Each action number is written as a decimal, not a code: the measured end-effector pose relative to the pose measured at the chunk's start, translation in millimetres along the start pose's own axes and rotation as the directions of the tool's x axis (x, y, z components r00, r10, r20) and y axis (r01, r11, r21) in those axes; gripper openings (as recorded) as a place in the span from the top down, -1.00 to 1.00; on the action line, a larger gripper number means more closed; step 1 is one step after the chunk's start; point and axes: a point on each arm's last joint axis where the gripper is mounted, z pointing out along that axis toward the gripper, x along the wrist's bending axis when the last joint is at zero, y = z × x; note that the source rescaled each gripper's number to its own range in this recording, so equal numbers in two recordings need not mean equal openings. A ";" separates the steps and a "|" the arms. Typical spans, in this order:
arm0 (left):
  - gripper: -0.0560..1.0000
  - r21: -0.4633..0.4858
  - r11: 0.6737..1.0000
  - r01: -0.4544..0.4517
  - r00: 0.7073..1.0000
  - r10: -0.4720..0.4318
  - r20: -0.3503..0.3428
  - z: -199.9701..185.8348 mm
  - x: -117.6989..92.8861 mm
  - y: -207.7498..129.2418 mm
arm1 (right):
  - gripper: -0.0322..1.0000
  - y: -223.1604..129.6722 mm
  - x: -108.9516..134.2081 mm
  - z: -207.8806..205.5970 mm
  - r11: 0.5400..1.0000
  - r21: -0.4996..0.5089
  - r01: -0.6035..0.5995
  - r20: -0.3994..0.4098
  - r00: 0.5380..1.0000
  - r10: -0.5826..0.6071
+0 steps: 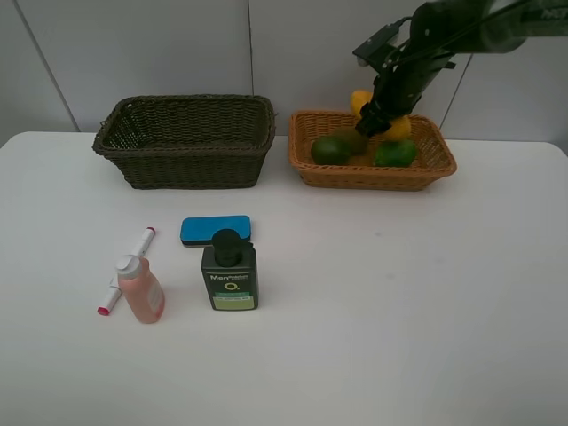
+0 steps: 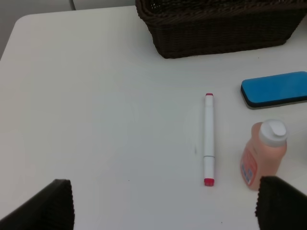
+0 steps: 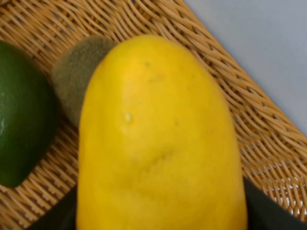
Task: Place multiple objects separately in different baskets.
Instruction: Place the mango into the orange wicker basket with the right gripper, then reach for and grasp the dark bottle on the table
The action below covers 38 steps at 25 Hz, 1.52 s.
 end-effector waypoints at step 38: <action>-1.00 0.000 1.000 0.000 1.000 0.000 0.000 0.0 0.0 0.0 | -0.99 -27.8 16.5 -86.0 0.993 0.098 -0.070 -0.121 0.989 0.081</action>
